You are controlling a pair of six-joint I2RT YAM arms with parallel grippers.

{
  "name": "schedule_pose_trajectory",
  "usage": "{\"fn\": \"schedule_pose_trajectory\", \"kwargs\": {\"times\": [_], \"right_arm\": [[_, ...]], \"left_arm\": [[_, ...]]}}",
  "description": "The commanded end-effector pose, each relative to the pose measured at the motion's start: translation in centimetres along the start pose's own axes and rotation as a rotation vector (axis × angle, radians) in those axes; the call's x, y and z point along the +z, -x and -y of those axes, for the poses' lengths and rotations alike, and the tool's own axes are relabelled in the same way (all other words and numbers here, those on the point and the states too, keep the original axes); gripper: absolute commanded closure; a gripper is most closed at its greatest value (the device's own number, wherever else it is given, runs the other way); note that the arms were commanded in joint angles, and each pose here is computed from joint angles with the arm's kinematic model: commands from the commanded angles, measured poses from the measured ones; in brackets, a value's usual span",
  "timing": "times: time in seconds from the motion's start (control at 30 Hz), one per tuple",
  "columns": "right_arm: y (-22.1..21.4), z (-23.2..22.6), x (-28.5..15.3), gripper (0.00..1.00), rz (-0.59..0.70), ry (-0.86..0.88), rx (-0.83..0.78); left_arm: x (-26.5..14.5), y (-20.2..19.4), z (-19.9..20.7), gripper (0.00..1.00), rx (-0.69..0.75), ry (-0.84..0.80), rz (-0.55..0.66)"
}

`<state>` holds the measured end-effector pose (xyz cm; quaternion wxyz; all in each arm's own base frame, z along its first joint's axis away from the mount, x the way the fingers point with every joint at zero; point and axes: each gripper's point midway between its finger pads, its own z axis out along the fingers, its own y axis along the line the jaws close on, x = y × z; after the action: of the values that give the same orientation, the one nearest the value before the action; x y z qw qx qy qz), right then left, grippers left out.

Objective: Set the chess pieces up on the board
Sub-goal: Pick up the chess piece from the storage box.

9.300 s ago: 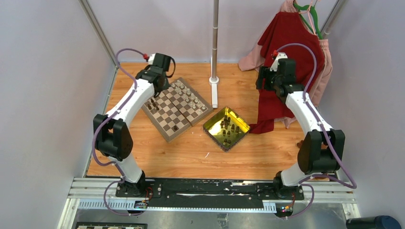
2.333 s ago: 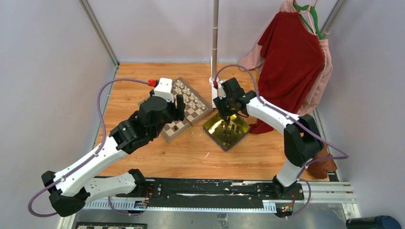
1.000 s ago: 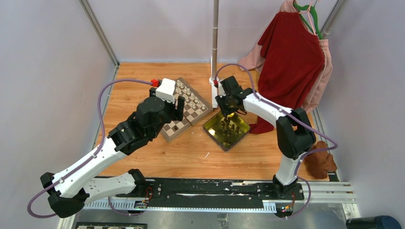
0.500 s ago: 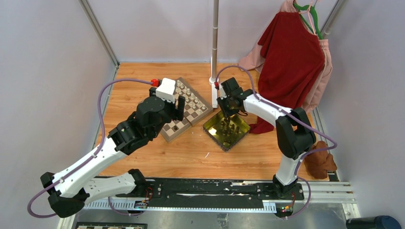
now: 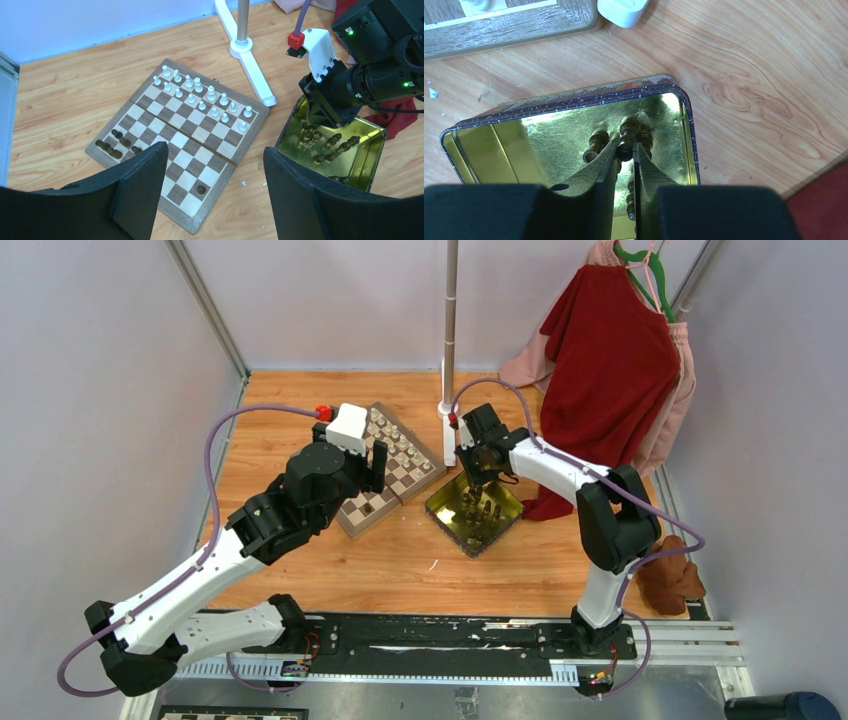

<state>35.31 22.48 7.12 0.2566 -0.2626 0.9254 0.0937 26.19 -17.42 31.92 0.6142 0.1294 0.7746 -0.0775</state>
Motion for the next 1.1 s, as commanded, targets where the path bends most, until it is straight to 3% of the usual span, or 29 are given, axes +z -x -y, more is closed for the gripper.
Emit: {"fn": "schedule_pose_trajectory", "kwargs": {"times": [0.0,0.17,1.07], "right_arm": [[-1.9,0.3,0.8,0.85,-0.064,0.007,0.011],[-1.7,0.2,0.6,1.0,-0.061,0.009,0.008],[1.8,0.0,-2.6,1.0,0.035,0.013,-0.015]], "left_arm": [[-0.3,0.8,-0.1,0.24,-0.025,0.005,0.024],[-0.4,0.8,-0.2,0.24,-0.026,0.009,0.023],[-1.8,1.8,-2.5,0.24,-0.083,0.104,0.052]]}}
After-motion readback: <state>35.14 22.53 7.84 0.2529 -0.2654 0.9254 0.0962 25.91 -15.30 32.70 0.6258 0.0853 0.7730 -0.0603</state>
